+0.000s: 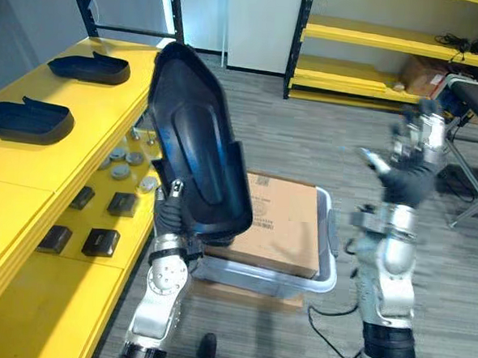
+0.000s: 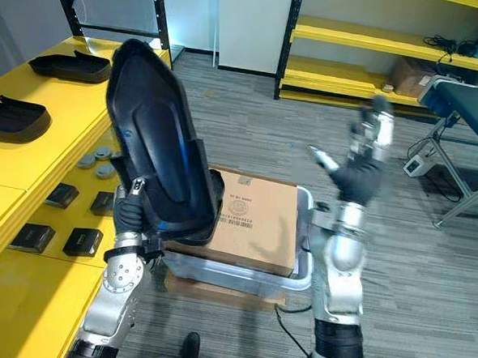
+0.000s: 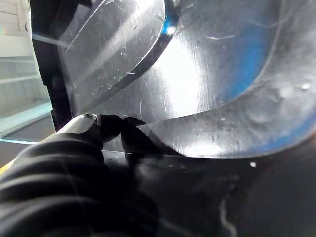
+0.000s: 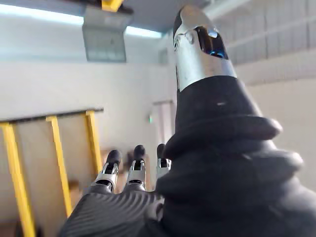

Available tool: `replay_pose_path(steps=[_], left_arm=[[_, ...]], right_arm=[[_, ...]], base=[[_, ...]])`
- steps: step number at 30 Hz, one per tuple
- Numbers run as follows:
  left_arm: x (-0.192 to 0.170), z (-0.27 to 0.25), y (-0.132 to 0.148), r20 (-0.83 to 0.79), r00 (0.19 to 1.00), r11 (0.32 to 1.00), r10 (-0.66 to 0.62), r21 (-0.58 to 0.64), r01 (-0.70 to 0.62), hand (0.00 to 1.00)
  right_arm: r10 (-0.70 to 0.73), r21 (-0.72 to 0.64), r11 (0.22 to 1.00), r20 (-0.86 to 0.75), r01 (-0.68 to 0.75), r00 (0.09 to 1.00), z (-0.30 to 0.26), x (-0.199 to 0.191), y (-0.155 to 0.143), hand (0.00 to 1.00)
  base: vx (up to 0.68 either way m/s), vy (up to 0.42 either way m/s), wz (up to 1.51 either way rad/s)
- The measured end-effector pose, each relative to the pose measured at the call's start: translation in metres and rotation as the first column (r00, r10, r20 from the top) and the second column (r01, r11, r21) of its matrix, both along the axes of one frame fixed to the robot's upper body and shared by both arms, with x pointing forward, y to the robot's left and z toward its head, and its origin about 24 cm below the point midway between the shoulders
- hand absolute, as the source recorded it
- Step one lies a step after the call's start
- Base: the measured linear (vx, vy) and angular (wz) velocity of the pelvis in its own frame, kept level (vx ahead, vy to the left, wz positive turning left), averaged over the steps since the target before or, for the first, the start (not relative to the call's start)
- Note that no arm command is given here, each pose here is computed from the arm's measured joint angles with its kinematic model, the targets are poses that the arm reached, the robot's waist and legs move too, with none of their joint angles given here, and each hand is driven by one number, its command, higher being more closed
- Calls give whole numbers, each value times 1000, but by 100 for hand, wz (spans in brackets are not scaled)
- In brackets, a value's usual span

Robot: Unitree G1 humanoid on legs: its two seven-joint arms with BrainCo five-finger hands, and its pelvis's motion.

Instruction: Walk over and take plastic housings, then place them on the shelf

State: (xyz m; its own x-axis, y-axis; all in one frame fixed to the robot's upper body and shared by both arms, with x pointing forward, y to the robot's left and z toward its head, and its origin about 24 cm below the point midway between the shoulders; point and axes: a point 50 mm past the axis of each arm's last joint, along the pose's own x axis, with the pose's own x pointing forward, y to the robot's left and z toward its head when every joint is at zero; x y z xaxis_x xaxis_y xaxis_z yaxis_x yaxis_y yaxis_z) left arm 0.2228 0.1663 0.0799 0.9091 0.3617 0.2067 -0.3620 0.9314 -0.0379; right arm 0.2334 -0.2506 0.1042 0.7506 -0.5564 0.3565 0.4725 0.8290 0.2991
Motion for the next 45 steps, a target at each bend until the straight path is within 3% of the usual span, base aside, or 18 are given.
replay_pose_path(steps=[3, 4, 6, 7, 12, 16, 22, 29, 39, 45], left_arm=[[-8, 0, 7, 5, 999, 999, 36, -6, -36, 100], [-12, 1, 9, 8, 999, 999, 46, -10, -46, 100], [-13, 0, 10, 13, 999, 999, 44, -11, -44, 100], [-15, 1, 9, 17, 1000, 1000, 26, -6, -26, 100], [-17, 5, -2, 41, 997, 998, -66, -3, 66, 100], [-18, 5, -12, 49, 991, 991, -128, -32, 129, 100], [-26, 15, -21, 99, 984, 984, -146, -85, 155, 100], [-26, 17, -26, 122, 980, 973, -160, -146, 177, 100], [-23, 16, -36, 137, 965, 949, -225, -192, 249, 100], [-12, 11, -50, 115, 943, 934, -313, -146, 327, 100]], right_arm=[[-86, 73, 991, -294, 112, 952, -67, -18, -24, 0], [-109, 129, 974, -454, 186, 884, -106, -36, -35, 0], [-107, 174, 953, -571, 247, 814, -136, -53, -39, 0], [-72, 218, 927, -695, 305, 715, -170, -76, -37, 0], [111, 320, 873, -865, 367, 489, -231, -140, -9, 0], [264, 393, 836, -900, 382, 348, -256, -173, 21, 0], [364, 457, 843, -873, 284, 325, -259, -162, 52, 0], [344, 430, 891, -849, 147, 402, -244, -122, 48, 0], [406, 442, 897, -835, 12, 372, -239, -101, 73, 0], [413, 432, 901, -826, -39, 383, -234, -93, 77, 0]], base=[[0, 0, 0], [0, 0, 0], [0, 0, 0], [0, 0, 0], [18, -26, 1], [-12, -19, 9], [-61, -34, 108], [22, -7, 164], [189, 98, 68], [237, 137, 53]])
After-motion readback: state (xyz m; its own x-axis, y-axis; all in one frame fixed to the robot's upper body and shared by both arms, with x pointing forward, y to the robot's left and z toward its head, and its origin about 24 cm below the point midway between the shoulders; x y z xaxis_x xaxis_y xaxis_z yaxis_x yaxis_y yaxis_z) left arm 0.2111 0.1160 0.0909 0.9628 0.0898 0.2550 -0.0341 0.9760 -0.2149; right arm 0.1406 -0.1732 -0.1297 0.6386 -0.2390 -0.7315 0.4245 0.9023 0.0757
